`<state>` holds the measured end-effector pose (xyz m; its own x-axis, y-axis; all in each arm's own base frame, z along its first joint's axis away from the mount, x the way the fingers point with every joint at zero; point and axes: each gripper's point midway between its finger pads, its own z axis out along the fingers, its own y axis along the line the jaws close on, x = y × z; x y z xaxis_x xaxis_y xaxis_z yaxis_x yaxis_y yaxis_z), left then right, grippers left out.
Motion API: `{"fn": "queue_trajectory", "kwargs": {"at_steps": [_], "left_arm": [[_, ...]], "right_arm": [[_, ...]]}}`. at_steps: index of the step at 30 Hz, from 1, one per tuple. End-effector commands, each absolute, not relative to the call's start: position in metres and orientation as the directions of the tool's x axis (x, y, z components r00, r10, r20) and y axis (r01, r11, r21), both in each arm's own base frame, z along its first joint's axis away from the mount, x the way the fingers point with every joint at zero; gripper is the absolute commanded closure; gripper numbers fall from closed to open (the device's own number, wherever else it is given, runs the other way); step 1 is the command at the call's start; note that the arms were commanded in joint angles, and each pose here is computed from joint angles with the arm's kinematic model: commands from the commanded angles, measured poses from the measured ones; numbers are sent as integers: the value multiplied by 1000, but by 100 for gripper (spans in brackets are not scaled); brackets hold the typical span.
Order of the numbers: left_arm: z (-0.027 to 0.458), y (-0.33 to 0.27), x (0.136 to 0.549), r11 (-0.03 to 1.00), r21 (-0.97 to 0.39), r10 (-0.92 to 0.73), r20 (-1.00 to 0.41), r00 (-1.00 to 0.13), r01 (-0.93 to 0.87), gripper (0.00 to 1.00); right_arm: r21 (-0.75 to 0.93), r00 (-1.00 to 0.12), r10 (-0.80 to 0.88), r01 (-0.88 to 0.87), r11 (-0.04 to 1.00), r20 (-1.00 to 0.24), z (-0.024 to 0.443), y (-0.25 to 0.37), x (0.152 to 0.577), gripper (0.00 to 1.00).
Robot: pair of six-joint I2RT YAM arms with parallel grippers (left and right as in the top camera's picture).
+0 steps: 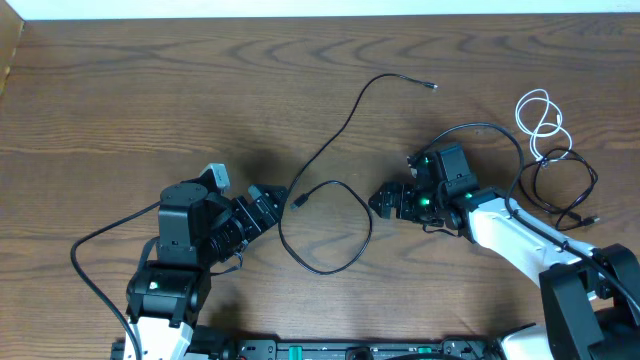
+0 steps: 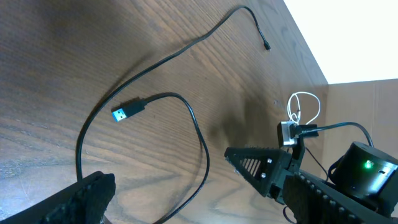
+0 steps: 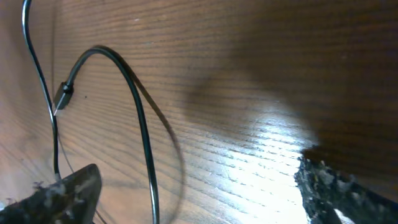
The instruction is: Untangle cables
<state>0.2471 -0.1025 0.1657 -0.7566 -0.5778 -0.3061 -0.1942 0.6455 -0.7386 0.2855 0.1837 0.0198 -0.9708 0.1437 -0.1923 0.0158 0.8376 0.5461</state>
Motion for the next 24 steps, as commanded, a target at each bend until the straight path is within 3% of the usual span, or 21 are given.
{"fn": "queue_trajectory", "kwargs": {"at_steps": [1, 3, 4, 12, 18, 24], "left_arm": [[174, -100, 250, 658, -734, -572, -341, -746, -169, 8], [175, -100, 250, 658, -734, -572, -341, -746, -169, 8], [175, -100, 250, 658, -734, -572, -341, -746, -169, 8], [175, -100, 250, 658, -734, -572, -341, -746, -169, 8], [174, -100, 250, 658, -734, -572, -341, -746, -169, 8], [175, -100, 250, 658, -734, -572, -341, -746, -169, 8]], "right_arm": [[513, -985, 146, 80, 855, -90, -10, 178, 261, 53], [552, -987, 140, 77, 830, -73, -2, 186, 263, 89], [550, -988, 139, 79, 831, -68, 1, 187, 264, 99], [433, -986, 56, -18, 901, -157, 82, 187, 314, 99], [326, -943, -29, -144, 934, -332, 160, 194, 355, 99], [333, -875, -61, -246, 910, -480, 179, 224, 380, 99]]}}
